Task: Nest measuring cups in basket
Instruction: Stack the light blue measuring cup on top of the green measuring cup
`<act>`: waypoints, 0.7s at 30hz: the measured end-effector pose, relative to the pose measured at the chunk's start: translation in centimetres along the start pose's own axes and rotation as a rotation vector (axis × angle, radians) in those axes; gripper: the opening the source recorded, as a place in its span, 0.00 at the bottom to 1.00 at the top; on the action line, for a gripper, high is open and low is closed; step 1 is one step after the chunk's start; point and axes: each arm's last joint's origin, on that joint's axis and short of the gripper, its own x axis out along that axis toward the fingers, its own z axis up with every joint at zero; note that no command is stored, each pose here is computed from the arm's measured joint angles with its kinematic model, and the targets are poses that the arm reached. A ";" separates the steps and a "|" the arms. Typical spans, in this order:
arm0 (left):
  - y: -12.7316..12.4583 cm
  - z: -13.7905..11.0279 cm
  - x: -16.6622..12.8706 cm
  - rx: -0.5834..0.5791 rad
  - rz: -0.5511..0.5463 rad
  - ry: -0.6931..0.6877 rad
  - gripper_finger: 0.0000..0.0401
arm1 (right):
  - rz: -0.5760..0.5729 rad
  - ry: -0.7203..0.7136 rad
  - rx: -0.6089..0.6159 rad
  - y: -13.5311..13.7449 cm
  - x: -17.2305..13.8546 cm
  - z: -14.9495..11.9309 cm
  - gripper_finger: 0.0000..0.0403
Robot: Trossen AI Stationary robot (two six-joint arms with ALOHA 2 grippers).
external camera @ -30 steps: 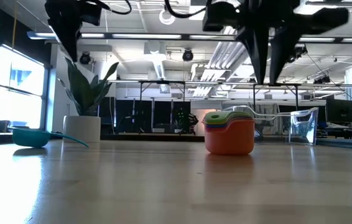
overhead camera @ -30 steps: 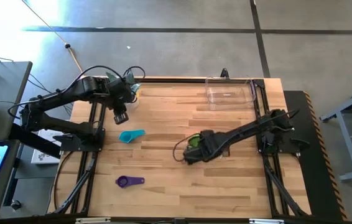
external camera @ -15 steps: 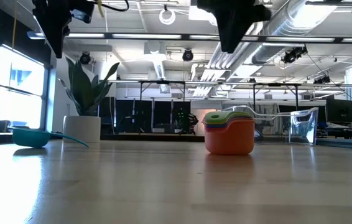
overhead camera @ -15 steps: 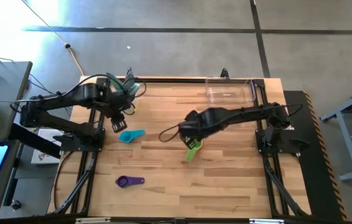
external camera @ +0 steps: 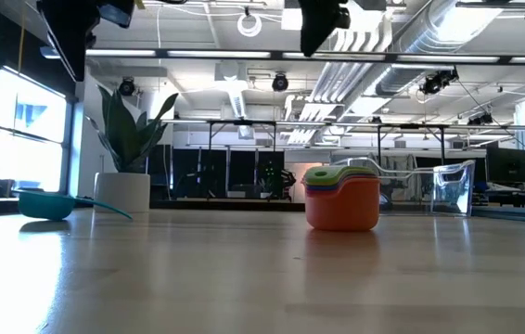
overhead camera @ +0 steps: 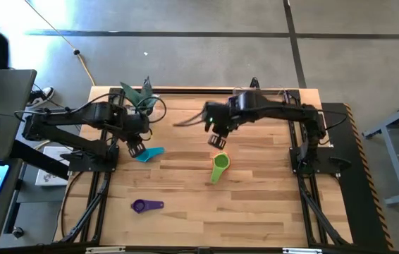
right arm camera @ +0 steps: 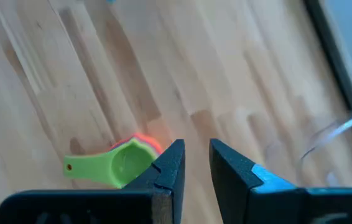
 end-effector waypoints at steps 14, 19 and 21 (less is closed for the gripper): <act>-0.7 -1.6 8.3 -0.130 0.037 0.068 0.29 | -0.017 -0.110 -0.040 -4.8 -3.5 1.7 0.16; -0.7 -2.1 10.3 -0.117 0.082 0.126 0.29 | -0.031 -0.072 -0.024 -5.6 -3.3 1.5 0.16; -0.7 -2.3 11.0 -0.092 0.100 0.150 0.29 | -0.034 -0.069 -0.016 -5.8 -3.2 1.5 0.16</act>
